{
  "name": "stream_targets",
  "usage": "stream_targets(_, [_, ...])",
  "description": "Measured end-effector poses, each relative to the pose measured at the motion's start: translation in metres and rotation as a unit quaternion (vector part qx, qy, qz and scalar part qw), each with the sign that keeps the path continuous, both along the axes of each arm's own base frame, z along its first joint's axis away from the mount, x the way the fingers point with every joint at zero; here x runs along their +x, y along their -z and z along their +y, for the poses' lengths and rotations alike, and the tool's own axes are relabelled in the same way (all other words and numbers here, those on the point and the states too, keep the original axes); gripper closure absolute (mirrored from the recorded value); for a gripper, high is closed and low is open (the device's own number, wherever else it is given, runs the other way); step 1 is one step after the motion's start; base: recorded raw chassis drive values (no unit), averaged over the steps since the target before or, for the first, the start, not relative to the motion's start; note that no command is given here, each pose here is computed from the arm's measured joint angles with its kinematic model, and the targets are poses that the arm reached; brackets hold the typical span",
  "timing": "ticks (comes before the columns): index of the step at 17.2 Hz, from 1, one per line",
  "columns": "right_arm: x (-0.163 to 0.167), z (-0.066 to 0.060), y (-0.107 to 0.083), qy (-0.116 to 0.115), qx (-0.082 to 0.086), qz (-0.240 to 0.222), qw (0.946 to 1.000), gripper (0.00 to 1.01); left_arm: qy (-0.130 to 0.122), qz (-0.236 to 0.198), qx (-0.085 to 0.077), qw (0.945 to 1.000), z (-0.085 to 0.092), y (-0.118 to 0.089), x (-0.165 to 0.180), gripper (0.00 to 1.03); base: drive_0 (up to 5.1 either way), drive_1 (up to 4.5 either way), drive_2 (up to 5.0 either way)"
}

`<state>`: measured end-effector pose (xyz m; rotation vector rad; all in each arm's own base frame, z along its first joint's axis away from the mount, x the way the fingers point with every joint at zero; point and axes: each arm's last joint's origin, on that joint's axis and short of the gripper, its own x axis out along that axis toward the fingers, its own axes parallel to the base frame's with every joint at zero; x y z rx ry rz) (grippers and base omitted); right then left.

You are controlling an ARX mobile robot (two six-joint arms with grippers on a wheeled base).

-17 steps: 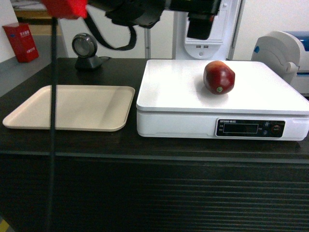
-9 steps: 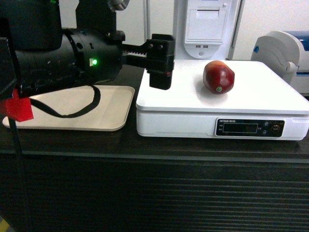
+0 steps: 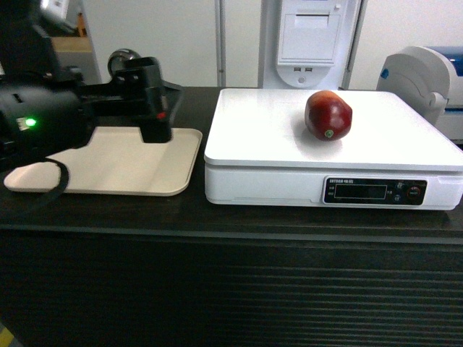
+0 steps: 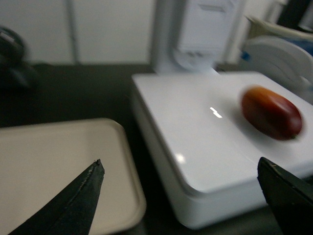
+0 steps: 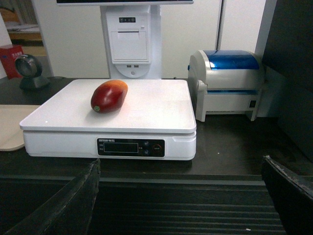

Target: Place dark red mango on scale at checkout

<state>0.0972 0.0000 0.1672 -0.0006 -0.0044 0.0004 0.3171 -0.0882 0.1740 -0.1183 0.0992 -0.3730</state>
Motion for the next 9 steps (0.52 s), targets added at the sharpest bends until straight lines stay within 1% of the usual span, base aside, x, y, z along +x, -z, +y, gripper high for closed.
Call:
stream_targets(1, [0.000, 0.000, 0.000, 0.000, 0.000, 0.000, 1.0000, 0.03, -0.090, -0.029, 0.018, 0.9953, 0.016, -0.002, -0.014, 0.19, 0.0, 0.00, 0.0])
stream_targets(2, [0.000, 0.000, 0.000, 0.000, 0.000, 0.000, 1.0000, 0.03, -0.143, -0.026, 0.037, 0.9887, 0.032, -0.004, -0.031, 0.28, 0.0, 0.00, 0.0])
stream_targets(3, [0.000, 0.000, 0.000, 0.000, 0.000, 0.000, 1.0000, 0.03, -0.177, -0.016, 0.050, 0.9828, 0.054, -0.007, -0.053, 0.38, 0.0, 0.00, 0.0])
stream_targets(4, [0.000, 0.000, 0.000, 0.000, 0.000, 0.000, 1.0000, 0.03, -0.198, -0.024, 0.053, 0.9785, 0.070, -0.012, -0.074, 0.49, 0.0, 0.00, 0.0])
stream_targets(5, [0.000, 0.000, 0.000, 0.000, 0.000, 0.000, 1.0000, 0.03, -0.204, -0.037, 0.051, 0.9770, 0.074, -0.016, -0.084, 0.56, 0.0, 0.00, 0.0])
stream_targets(6, [0.000, 0.000, 0.000, 0.000, 0.000, 0.000, 1.0000, 0.03, -0.196, -0.052, 0.048, 0.9780, 0.074, -0.019, -0.094, 0.65, 0.0, 0.00, 0.0])
stream_targets(7, [0.000, 0.000, 0.000, 0.000, 0.000, 0.000, 1.0000, 0.03, -0.189, -0.055, 0.048, 0.9793, 0.074, -0.018, -0.100, 0.74, 0.0, 0.00, 0.0])
stream_targets(8, [0.000, 0.000, 0.000, 0.000, 0.000, 0.000, 1.0000, 0.03, -0.183, -0.047, 0.050, 0.9808, 0.074, -0.013, -0.107, 0.83, 0.0, 0.00, 0.0])
stream_targets(9, [0.000, 0.000, 0.000, 0.000, 0.000, 0.000, 1.0000, 0.03, -0.182, -0.038, 0.053, 0.9812, 0.076, -0.006, -0.117, 0.96, 0.0, 0.00, 0.0])
